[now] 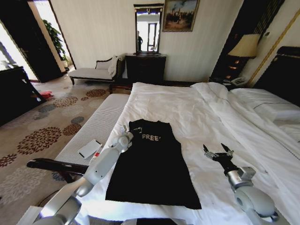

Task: Fold the clothes on the bed.

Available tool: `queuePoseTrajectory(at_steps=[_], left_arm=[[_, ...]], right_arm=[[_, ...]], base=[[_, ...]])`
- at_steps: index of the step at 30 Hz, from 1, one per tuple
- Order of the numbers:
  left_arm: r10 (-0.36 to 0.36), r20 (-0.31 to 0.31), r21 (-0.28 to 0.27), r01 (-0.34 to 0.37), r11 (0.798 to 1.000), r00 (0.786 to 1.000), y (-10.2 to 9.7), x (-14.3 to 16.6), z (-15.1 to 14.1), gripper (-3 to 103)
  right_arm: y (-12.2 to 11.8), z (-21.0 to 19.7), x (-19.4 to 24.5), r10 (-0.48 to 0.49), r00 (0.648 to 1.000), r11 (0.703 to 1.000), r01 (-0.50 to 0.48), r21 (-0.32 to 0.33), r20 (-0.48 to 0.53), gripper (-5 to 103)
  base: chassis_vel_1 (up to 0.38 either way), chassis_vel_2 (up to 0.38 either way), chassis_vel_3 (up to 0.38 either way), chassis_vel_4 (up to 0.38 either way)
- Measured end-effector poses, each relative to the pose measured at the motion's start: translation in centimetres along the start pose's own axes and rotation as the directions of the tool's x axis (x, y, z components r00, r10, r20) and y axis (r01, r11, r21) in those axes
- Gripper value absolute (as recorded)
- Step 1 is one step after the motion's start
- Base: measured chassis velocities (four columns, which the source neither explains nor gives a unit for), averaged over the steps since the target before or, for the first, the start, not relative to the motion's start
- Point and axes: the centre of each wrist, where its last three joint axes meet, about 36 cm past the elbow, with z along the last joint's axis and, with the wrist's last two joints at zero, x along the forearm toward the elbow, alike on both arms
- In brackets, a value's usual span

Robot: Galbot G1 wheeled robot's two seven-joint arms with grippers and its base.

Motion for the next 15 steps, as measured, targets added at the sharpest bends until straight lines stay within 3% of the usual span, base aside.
queuePoseTrajectory(at_steps=[4,5,12,14,15], left_arm=[[-0.002,0.006,-0.020,0.002,1.000,1.000,0.2,0.7,-0.2,23],[-0.002,0.006,-0.020,0.002,1.000,1.000,0.2,0.7,-0.2,23],[-0.001,0.001,-0.047,0.001,0.999,1.000,0.4,2.3,-0.1,56],[-0.003,0.004,-0.049,0.003,0.999,1.000,0.4,2.6,-0.2,56],[-0.006,0.009,-0.050,0.006,0.999,1.000,0.4,3.0,-0.3,61]], right_arm=[[0.3,0.0,-0.3,-0.008,1.000,1.000,0.008,-0.006,0.001,100],[0.3,0.0,-0.3,-0.008,1.000,1.000,0.008,-0.006,0.001,100],[0.2,-0.2,-0.9,-0.001,1.000,1.000,0.001,0.000,0.006,100],[0.1,-0.2,-1.0,0.004,1.000,1.000,-0.004,0.002,0.006,100],[0.1,-0.4,-1.2,0.019,1.000,1.000,-0.019,0.008,0.001,100]], base=[[0.000,0.000,0.000,0.000],[0.000,0.000,0.000,0.000],[0.000,0.000,0.000,0.000],[0.000,0.000,0.000,0.000],[0.000,0.000,0.000,0.000]])
